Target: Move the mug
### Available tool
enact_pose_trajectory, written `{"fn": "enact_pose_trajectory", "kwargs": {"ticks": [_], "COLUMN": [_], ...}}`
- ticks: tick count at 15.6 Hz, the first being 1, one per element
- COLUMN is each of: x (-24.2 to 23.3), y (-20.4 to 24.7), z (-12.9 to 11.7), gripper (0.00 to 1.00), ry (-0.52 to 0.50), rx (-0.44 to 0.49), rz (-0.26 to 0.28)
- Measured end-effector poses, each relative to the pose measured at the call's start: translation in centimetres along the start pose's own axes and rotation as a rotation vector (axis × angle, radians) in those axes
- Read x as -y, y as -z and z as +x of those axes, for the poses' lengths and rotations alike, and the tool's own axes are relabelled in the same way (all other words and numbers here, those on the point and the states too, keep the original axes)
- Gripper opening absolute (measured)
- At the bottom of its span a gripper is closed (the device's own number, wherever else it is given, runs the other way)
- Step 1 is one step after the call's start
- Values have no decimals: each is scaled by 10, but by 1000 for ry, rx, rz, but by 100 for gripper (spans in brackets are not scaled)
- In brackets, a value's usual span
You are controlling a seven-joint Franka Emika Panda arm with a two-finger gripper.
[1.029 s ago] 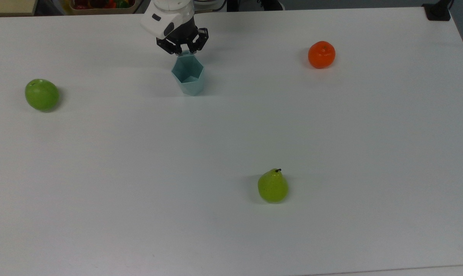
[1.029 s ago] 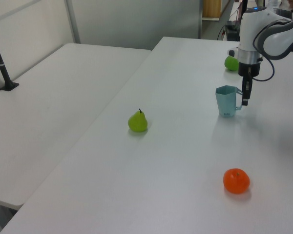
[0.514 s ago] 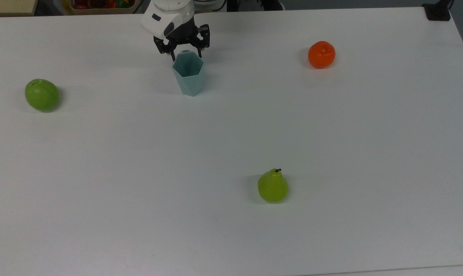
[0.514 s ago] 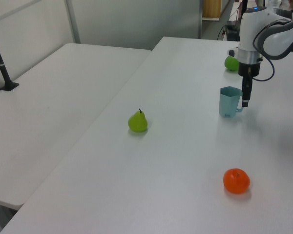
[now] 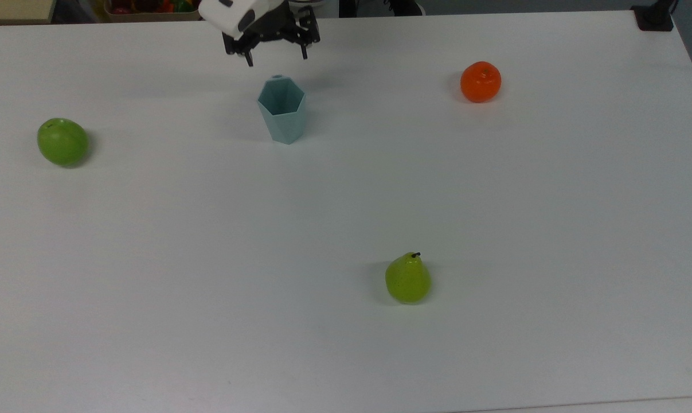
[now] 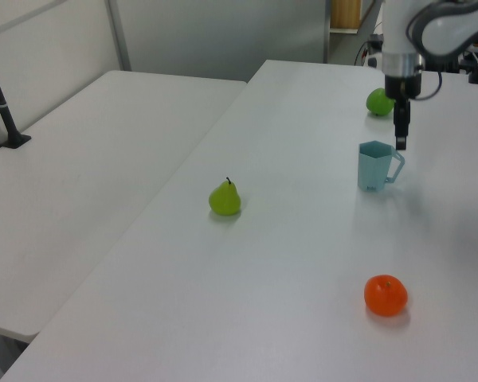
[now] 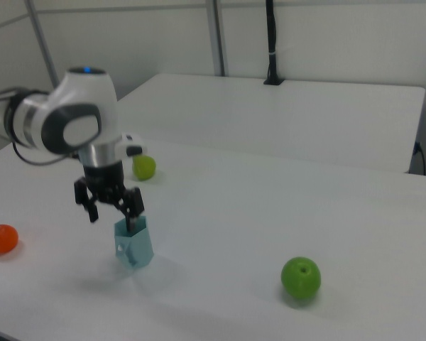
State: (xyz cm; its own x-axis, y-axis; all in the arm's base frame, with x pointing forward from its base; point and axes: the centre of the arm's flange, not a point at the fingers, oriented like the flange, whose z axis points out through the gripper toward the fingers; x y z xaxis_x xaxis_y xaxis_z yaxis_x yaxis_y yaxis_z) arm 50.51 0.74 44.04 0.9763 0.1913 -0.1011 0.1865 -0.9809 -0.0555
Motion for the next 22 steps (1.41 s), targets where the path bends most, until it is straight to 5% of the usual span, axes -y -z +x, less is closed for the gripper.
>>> {"fn": "enact_pose_trajectory", "kwargs": {"ticks": [5,10,22], "x": [43,35,-8], "y": [104,184,187], "z": [13,2,38], "gripper": [100,100,100], "ry": [-178,-298,-148], "rx": [-58,-98,-273], "rz": [-13,-7,-8]}}
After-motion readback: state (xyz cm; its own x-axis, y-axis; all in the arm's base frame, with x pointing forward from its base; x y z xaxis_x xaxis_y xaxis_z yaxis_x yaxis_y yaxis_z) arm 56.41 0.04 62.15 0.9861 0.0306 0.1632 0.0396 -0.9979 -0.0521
